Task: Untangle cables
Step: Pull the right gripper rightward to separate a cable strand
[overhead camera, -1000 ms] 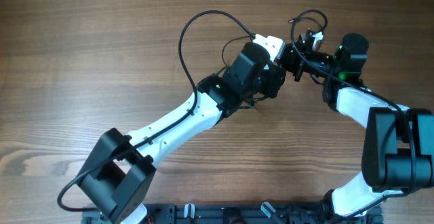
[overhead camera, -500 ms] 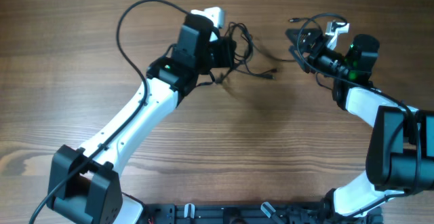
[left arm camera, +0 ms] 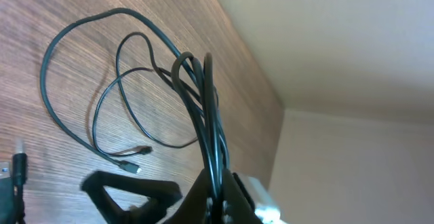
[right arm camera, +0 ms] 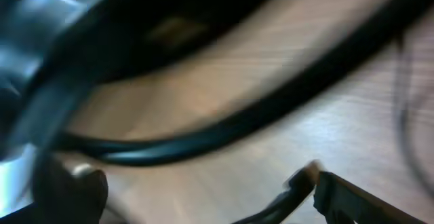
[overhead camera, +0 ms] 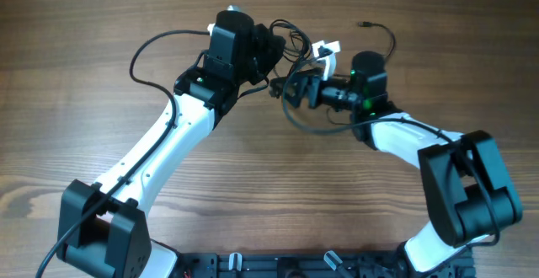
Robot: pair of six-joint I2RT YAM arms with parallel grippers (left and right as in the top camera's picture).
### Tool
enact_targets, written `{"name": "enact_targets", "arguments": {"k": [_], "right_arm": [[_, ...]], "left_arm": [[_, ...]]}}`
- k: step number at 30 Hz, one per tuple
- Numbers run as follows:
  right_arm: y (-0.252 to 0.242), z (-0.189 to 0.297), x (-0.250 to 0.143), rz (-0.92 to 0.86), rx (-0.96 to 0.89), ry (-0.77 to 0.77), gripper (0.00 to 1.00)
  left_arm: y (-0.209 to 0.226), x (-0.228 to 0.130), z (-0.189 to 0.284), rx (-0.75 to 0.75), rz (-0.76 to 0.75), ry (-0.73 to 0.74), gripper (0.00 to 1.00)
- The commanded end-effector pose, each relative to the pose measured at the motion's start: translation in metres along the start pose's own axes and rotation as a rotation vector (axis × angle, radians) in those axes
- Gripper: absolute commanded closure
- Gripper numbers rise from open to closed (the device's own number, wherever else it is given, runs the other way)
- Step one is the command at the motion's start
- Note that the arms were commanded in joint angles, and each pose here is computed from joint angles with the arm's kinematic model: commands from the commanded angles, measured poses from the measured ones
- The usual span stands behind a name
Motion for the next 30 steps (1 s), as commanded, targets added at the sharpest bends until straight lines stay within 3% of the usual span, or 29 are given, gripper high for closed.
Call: {"name": "enact_targets", "arguments": {"k": [1, 3, 4, 5, 7, 11, 14, 17, 23, 26, 30], "right_arm": [[-0.021, -0.005, 0.004, 0.136, -0.192, -0.077, 0.09], [-0.019, -0.005, 0.006, 0.145, -0.185, -0.088, 0.42], [-0.019, -0.005, 0.006, 0.144, -0.185, -0.087, 0.89], [-0.019, -0.005, 0.003, 0.139, -0.175, -0.073, 0.96], [-0.008, -0.006, -0.005, 0.123, -0.074, -0.008, 0.96], [0.011, 0.023, -0.009, -0.112, 0.204, 0.160, 0.96], [0.007, 0.069, 0.011, -0.241, 0.345, 0.203, 0.96], [0.008, 0.093, 0.029, -0.289, 0.382, 0.195, 0.96], [0.016, 0.109, 0.068, -0.398, 0.358, 0.029, 0.96], [0.013, 0.109, 0.073, -0.521, 0.349, 0.005, 0.96], [0.006, 0.113, 0.082, -0.544, 0.330, -0.075, 0.96]], "left_arm": [[-0.006, 0.004, 0.005, -0.013, 0.102, -0.031, 0.96], [-0.006, 0.004, 0.005, -0.014, 0.162, -0.030, 0.96], [-0.006, 0.004, 0.005, -0.014, 0.176, -0.031, 0.96], [-0.006, 0.004, 0.005, -0.013, 0.175, -0.034, 0.96], [-0.003, 0.009, 0.006, 0.002, 0.123, -0.075, 0.96], [0.001, 0.019, 0.007, 0.062, -0.283, -0.149, 0.96], [0.005, 0.017, 0.007, 0.094, -0.457, -0.129, 0.96], [0.005, 0.009, 0.005, 0.095, -0.513, -0.100, 0.96], [-0.002, -0.037, -0.007, 0.074, -0.695, -0.002, 0.96], [-0.002, -0.040, -0.008, 0.078, -0.700, 0.007, 0.96], [0.009, -0.043, -0.007, 0.132, -0.764, 0.039, 0.96]]}}
Point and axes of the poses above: each gripper's point midway between its finger pads, its own z axis back along the fingers, its own y axis along the line the jaws close on, x = y × z, the point moved 5 cm from there along z, back along the fingers, and after that the axes turned 4 degrees about -z, right-handed, at the moved point
